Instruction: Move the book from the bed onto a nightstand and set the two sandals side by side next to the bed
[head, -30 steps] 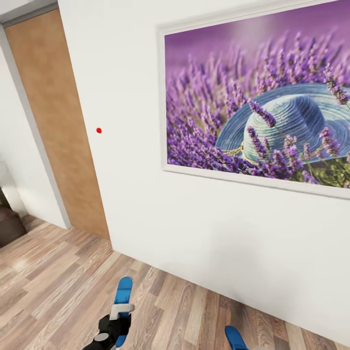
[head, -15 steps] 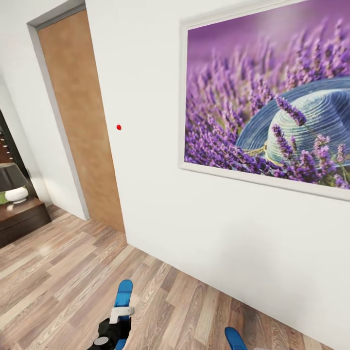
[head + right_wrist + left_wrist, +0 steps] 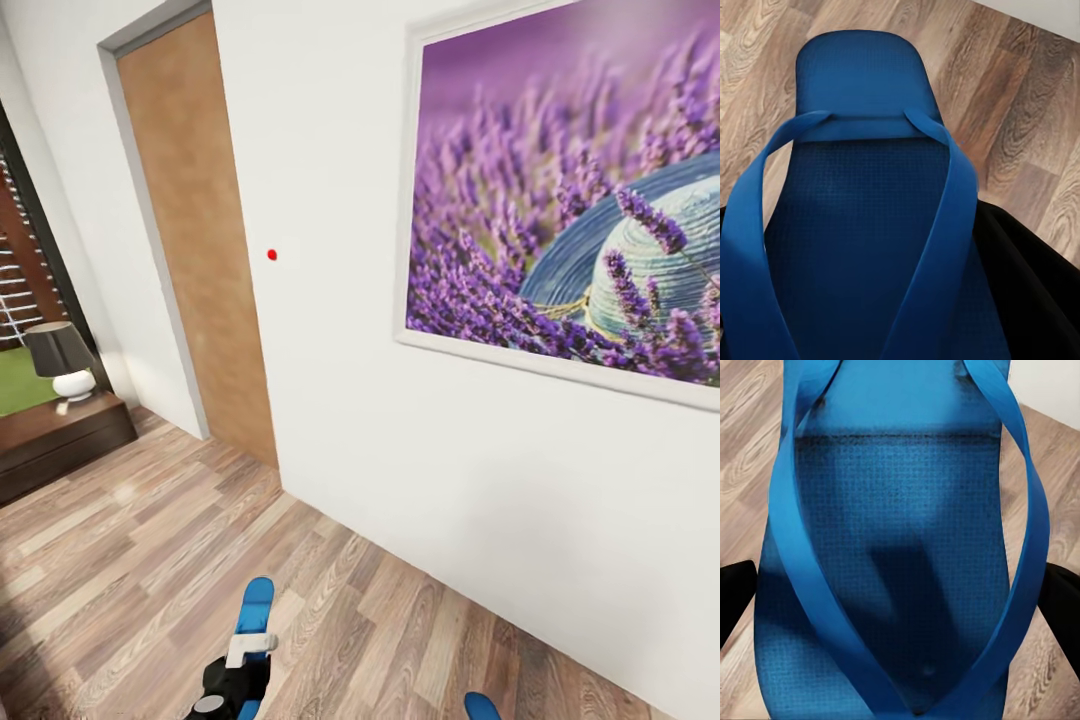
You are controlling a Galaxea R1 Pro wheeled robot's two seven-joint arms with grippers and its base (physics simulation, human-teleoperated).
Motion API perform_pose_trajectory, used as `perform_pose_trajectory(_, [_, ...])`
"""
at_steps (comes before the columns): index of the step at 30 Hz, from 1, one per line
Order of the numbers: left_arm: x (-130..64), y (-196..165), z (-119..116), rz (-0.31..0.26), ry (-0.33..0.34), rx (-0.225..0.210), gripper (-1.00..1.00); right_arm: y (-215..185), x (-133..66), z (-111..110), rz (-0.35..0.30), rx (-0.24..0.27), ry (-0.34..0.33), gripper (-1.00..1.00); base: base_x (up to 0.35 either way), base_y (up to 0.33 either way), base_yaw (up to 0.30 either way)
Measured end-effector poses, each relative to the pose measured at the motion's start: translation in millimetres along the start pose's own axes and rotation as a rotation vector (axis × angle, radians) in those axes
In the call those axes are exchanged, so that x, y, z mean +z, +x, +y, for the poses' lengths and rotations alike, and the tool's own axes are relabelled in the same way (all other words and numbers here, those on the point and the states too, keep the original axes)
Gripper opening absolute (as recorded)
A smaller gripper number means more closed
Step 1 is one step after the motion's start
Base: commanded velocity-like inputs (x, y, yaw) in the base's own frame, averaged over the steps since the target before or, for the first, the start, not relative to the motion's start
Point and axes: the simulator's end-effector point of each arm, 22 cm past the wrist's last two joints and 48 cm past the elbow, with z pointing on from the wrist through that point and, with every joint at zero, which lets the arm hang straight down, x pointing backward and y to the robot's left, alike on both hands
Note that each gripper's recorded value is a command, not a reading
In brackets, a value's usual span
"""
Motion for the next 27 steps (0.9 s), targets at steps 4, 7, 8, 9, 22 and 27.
perform_pose_trajectory(4, [0.7,2.4,-0.4,0.005,0.000,0.000,-1.00,3.2,0.5,-0.4,0.007,0.000,0.001,-1.00,0.000,0.000,0.184])
perform_pose_trajectory(7, [1.2,4.5,-0.3,0.009,0.000,0.001,-1.00,4.9,0.8,-0.7,0.011,0.000,0.001,-1.00,0.000,0.000,0.187])
perform_pose_trajectory(8, [1.4,5.1,-0.2,0.010,0.000,0.001,-1.00,5.2,0.9,-0.8,0.011,0.000,0.002,-1.00,0.000,0.000,0.189])
perform_pose_trajectory(9, [1.6,5.7,-0.2,0.012,0.000,0.001,-1.00,3.9,1.1,-1.0,0.005,0.000,0.002,-1.00,0.000,0.000,0.189])
perform_pose_trajectory(22, [3.8,14.1,-0.7,0.029,0.001,0.003,-1.00,4.0,2.6,1.4,-0.016,-0.002,0.000,-1.00,0.000,0.000,0.195])
perform_pose_trajectory(27, [4.5,17.4,-0.7,0.036,0.001,0.004,-1.00,8.4,3.2,1.2,-0.007,-0.001,0.001,-1.00,0.000,0.000,0.200])
